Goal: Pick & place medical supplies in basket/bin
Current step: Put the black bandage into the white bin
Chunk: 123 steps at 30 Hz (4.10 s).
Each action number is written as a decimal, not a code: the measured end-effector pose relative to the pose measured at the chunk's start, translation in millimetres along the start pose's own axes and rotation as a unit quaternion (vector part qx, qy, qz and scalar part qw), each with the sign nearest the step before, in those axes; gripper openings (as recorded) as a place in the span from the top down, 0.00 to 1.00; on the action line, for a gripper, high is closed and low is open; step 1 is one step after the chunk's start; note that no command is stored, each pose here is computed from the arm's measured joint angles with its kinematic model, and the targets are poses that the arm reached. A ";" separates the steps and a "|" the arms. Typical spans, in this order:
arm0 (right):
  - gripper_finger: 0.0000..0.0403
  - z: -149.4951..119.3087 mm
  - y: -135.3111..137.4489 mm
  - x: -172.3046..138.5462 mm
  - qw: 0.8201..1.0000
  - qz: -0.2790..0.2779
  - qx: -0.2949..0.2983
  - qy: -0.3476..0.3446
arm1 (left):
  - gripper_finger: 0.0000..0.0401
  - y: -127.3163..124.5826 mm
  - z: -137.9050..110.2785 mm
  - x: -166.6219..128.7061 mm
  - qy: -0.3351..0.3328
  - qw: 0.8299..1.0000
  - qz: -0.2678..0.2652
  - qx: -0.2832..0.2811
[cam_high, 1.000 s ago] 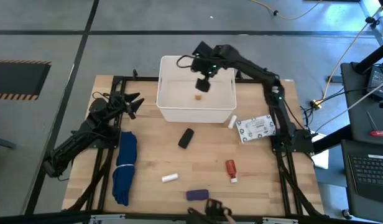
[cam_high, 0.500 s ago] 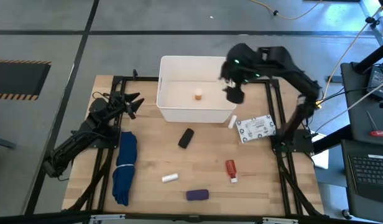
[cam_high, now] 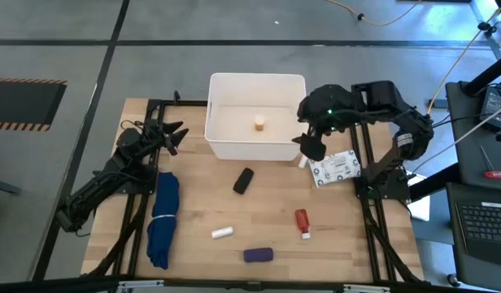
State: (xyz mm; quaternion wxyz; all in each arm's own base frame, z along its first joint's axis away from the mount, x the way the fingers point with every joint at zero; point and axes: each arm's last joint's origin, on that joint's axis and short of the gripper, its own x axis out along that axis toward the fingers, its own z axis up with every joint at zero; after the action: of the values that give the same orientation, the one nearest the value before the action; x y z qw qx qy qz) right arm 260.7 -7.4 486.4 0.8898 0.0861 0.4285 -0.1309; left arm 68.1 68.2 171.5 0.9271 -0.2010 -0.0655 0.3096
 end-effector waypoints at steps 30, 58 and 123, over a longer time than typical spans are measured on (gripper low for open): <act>0.20 -105.5 -10.7 18.5 0.990 -0.085 0.052 -0.100 | 0.37 -12.3 19.1 -2.5 -0.087 0.993 -0.083 -0.020; 0.20 -252.0 -73.8 -10.6 0.906 -0.004 0.089 -0.414 | 0.37 -176.6 114.2 114.5 0.317 0.906 -0.139 0.243; 0.20 -285.9 -88.6 -19.6 0.916 -0.045 -0.001 -0.399 | 0.77 -266.3 -83.1 194.8 0.659 0.747 0.075 0.042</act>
State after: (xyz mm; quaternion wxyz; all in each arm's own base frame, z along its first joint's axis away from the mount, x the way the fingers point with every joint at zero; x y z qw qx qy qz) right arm 10.2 -12.7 321.4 0.9802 0.0069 0.0413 -0.1937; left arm 390.2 -36.2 205.3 0.7212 -0.3200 0.5900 0.1714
